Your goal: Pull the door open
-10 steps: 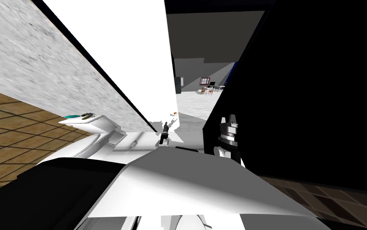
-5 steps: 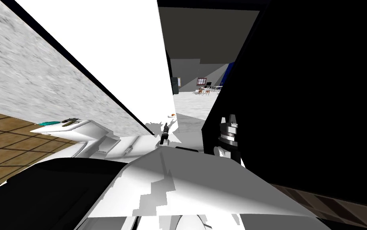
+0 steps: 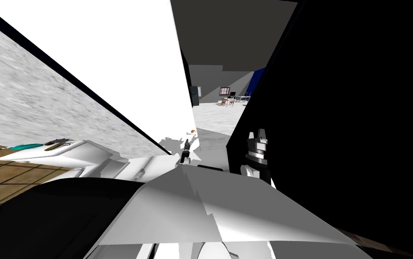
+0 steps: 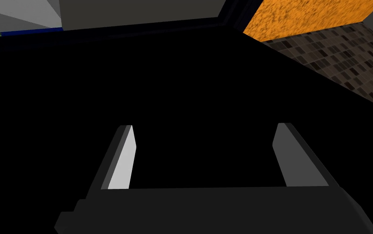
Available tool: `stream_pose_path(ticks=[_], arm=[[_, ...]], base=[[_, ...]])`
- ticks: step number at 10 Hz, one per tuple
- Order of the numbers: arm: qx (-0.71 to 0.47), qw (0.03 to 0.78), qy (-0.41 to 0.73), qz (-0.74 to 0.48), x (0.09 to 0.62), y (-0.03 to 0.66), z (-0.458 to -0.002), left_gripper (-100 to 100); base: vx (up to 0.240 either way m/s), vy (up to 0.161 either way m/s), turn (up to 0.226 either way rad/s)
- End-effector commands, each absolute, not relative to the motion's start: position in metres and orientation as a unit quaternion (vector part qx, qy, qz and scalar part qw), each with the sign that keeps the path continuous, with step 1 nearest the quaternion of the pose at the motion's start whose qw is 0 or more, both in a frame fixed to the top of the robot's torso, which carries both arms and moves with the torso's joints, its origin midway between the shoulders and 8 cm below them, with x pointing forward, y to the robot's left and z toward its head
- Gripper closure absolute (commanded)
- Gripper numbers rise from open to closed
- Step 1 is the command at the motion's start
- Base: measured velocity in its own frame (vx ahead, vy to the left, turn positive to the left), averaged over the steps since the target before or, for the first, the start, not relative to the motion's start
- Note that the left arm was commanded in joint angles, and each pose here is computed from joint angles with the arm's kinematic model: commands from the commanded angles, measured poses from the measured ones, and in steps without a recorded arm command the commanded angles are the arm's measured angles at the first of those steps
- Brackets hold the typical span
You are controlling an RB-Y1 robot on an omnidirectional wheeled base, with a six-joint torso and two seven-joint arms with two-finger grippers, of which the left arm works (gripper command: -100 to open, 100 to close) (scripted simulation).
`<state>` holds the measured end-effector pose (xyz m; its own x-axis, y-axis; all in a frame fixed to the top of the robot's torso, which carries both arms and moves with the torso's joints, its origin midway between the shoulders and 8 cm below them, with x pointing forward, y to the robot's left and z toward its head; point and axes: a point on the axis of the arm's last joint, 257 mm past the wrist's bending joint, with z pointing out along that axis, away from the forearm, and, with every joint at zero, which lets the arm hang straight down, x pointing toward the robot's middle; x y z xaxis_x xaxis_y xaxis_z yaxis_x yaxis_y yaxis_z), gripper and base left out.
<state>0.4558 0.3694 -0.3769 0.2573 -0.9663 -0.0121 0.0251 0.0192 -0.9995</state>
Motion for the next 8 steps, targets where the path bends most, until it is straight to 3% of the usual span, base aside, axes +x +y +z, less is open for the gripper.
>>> stream_pose_path(ticks=[1,4,8], arm=[[-0.555,0.568,0.428,-0.431,0.455,0.37,-0.383,-100],[-0.56,0.569,0.425,-0.427,0.45,0.379,-0.387,-100],[-0.566,0.574,0.417,-0.42,0.437,0.402,-0.39,-100]], base=[[0.065,0.019,-0.065],[0.076,0.02,-0.08],[0.177,0.034,-0.111]])
